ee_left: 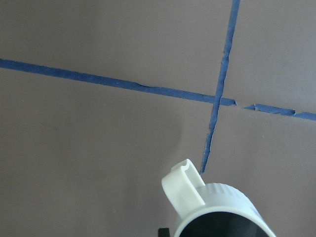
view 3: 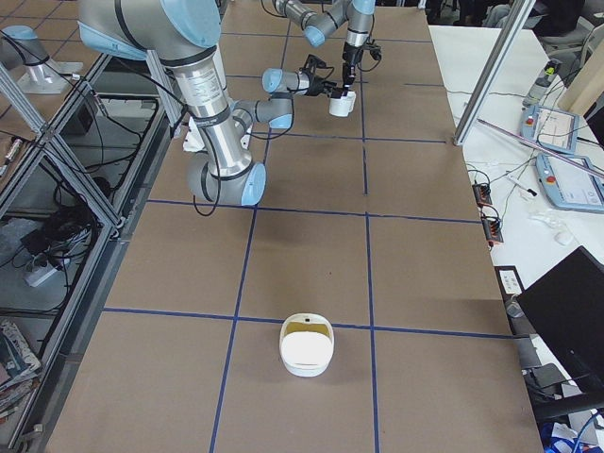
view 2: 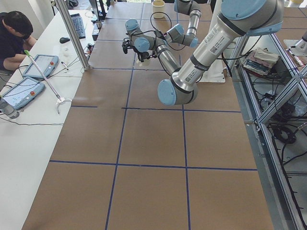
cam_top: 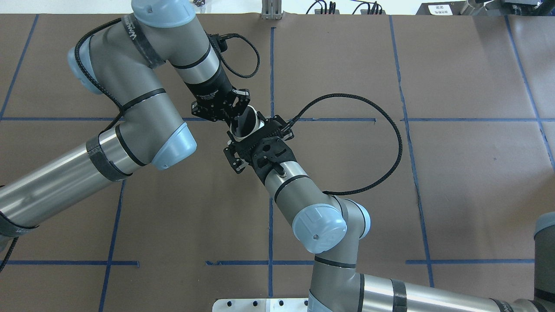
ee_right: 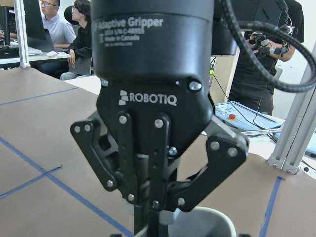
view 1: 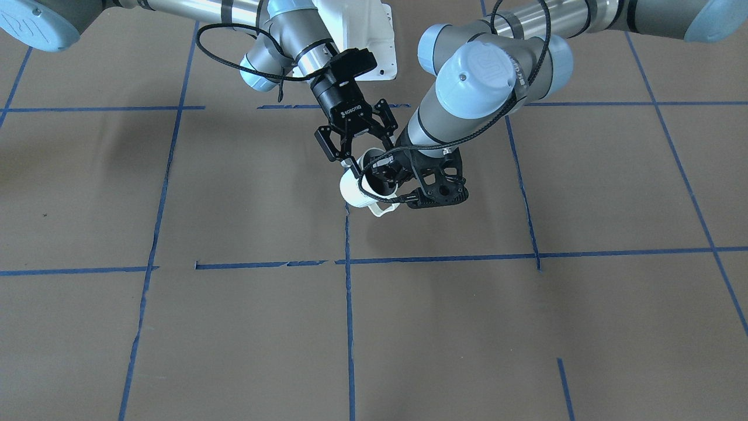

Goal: Left arm hands cup to right arm to dump lemon

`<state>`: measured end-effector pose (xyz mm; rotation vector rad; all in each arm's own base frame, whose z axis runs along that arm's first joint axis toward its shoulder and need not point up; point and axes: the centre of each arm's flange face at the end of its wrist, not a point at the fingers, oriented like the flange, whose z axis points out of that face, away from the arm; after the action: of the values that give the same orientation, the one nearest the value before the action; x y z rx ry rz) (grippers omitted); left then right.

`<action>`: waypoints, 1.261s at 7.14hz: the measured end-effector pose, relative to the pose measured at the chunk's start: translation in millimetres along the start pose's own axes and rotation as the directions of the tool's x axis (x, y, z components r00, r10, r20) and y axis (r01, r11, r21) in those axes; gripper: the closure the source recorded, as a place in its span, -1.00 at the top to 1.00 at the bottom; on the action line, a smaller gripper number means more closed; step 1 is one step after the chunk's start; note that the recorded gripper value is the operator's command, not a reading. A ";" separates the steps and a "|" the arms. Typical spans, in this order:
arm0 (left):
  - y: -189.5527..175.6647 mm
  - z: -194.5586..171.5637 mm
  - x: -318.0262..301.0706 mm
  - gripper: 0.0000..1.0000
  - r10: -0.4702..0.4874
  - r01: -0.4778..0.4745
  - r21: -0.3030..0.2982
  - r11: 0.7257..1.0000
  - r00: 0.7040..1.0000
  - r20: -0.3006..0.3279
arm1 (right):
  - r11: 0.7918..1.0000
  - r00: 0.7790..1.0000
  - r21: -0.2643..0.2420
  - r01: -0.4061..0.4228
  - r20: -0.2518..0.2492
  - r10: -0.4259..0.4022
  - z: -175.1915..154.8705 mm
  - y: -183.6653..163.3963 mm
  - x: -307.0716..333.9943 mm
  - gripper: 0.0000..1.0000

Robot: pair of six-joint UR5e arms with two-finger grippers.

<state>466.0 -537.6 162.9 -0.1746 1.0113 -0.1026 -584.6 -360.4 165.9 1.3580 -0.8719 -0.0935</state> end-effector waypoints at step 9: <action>-89.8 -45.6 -87.9 -1.00 -0.009 -0.003 0.137 0.991 0.996 0.088 | 1.000 1.000 -0.002 0.001 0.013 -0.001 -4.9 5.0 -3.4 1.00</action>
<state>380.4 -615.5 229.8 -0.0542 0.9124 -0.1651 -586.1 -353.4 168.8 1.3569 -0.8821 -0.1045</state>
